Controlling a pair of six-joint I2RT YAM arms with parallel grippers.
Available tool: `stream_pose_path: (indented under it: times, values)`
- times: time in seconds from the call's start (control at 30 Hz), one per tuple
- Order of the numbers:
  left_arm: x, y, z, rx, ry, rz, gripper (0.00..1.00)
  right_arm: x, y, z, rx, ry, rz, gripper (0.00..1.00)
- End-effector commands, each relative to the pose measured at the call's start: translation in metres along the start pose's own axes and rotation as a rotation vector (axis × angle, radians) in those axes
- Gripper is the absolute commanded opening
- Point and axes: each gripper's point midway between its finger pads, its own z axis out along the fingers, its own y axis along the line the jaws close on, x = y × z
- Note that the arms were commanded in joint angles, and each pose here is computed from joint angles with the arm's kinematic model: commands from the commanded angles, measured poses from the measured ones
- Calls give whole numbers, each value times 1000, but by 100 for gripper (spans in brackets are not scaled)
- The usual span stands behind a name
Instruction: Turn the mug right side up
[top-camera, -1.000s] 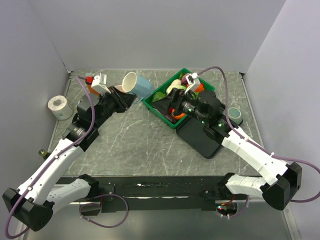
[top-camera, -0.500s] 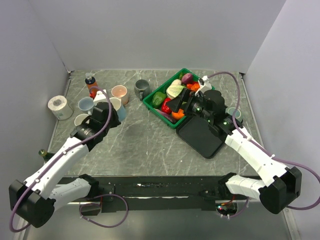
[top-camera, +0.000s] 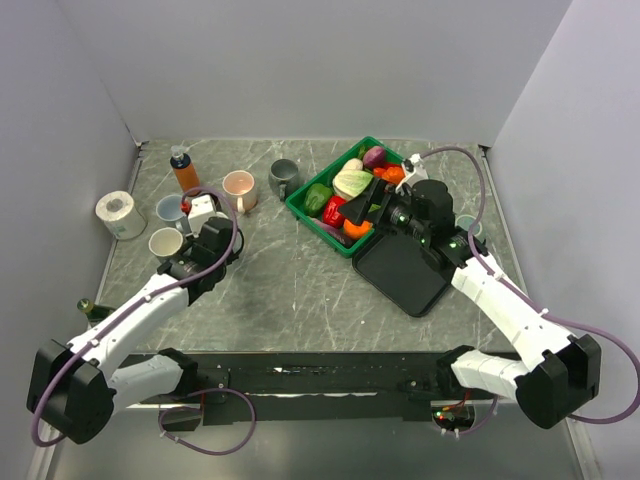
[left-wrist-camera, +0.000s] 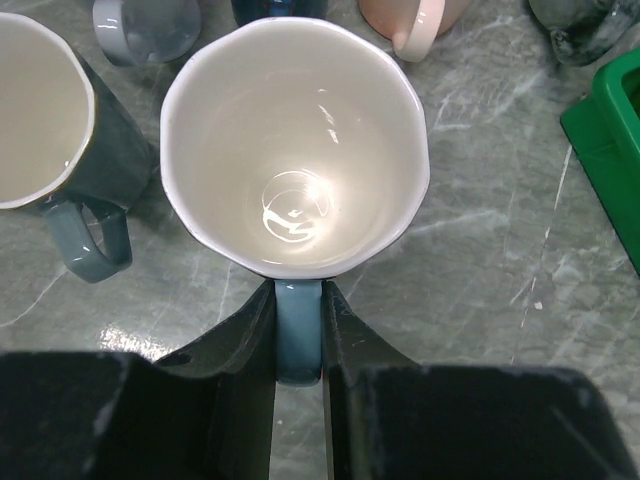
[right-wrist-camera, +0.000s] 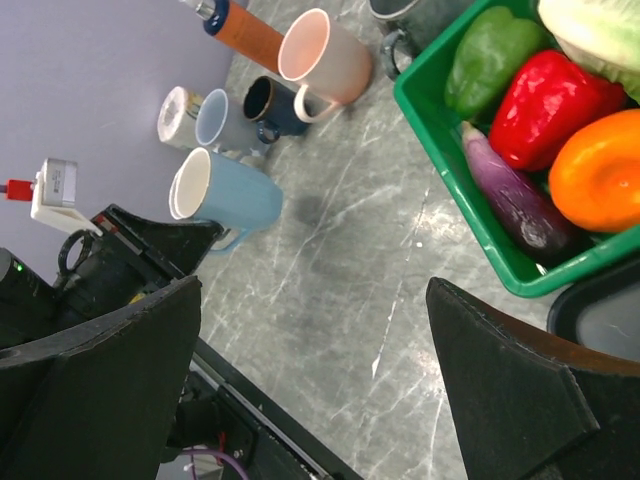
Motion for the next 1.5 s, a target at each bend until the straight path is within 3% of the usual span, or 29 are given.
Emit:
stream_pose_path:
  times: [0.0, 0.3, 0.77, 0.87, 1.0, 1.07, 1.1, 1.2, 1.47]
  values:
    - [-40, -13, 6, 10, -169, -137, 1, -3, -6, 0, -4, -5, 11, 100]
    - [-41, -1, 28, -58, -218, -103, 1, -4, -17, -2, 6, 0, 36, 100]
    - [-10, 18, 53, -81, -146, -113, 1, -5, -31, -5, 25, 12, 66, 100]
    - [-6, 18, 55, -80, -135, -120, 5, -5, -34, -5, 34, 11, 72, 100]
    - [3, 20, 57, -94, -109, -123, 18, -5, -41, -7, 64, 7, 71, 100]
    - [4, 21, 55, -94, -103, -133, 32, -6, -46, -8, 91, -1, 73, 100]
    - [4, 21, 55, -95, -100, -135, 45, -6, -48, -9, 100, -2, 73, 100]
    - [-3, 20, 48, -89, -104, -163, 71, -4, -56, -10, 133, 4, 81, 100]
    - [-18, 8, 22, 9, -94, -216, 92, -6, -68, -11, 176, 1, 102, 100]
